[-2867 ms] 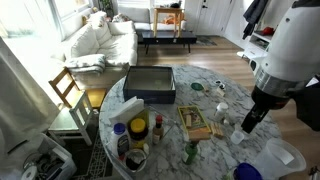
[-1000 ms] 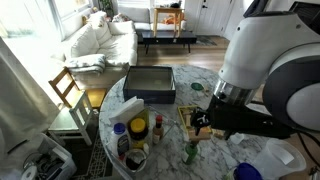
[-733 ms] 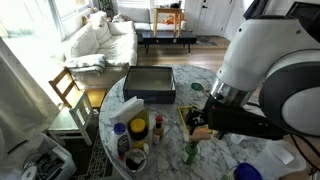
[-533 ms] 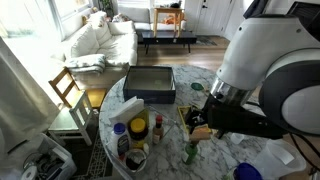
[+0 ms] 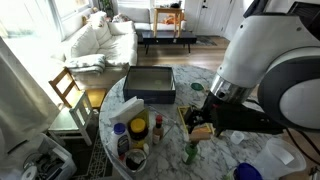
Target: Move the wooden block and the green bottle to the left
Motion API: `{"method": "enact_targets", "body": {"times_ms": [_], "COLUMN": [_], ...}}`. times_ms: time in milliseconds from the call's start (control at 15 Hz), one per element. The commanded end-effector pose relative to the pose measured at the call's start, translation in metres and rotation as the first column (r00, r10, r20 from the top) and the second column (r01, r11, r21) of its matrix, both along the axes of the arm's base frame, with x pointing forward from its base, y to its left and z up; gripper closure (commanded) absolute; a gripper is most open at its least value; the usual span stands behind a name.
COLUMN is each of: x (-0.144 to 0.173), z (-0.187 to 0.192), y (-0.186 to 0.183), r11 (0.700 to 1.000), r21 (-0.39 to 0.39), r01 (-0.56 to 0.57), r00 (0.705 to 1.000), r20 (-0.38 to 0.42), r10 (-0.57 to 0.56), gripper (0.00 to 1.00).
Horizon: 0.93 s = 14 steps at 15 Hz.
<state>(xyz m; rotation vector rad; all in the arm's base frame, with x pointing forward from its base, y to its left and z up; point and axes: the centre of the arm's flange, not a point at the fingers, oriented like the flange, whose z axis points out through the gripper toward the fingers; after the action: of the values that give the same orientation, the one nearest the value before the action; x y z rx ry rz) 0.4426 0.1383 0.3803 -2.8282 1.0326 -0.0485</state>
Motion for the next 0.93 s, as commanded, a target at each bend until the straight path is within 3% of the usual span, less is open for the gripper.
{"method": "enact_targets", "body": {"times_ms": [0,200,867], "x": [0.001,0.003,0.006], "z": [-0.006,-0.011,-0.027], "y": [-0.007,-0.008,-0.004], "r11": [0.993,0.986,0.987], "r21": [0.046,0.045,-0.002], "r01": [-0.105,-0.163,-0.16], "r00": [0.994,0.987,0.987], "r20": [0.013,-0.002,-0.031], "r10": [0.105,0.163,0.16], "gripper": [0.0,0.0,0.0]}}
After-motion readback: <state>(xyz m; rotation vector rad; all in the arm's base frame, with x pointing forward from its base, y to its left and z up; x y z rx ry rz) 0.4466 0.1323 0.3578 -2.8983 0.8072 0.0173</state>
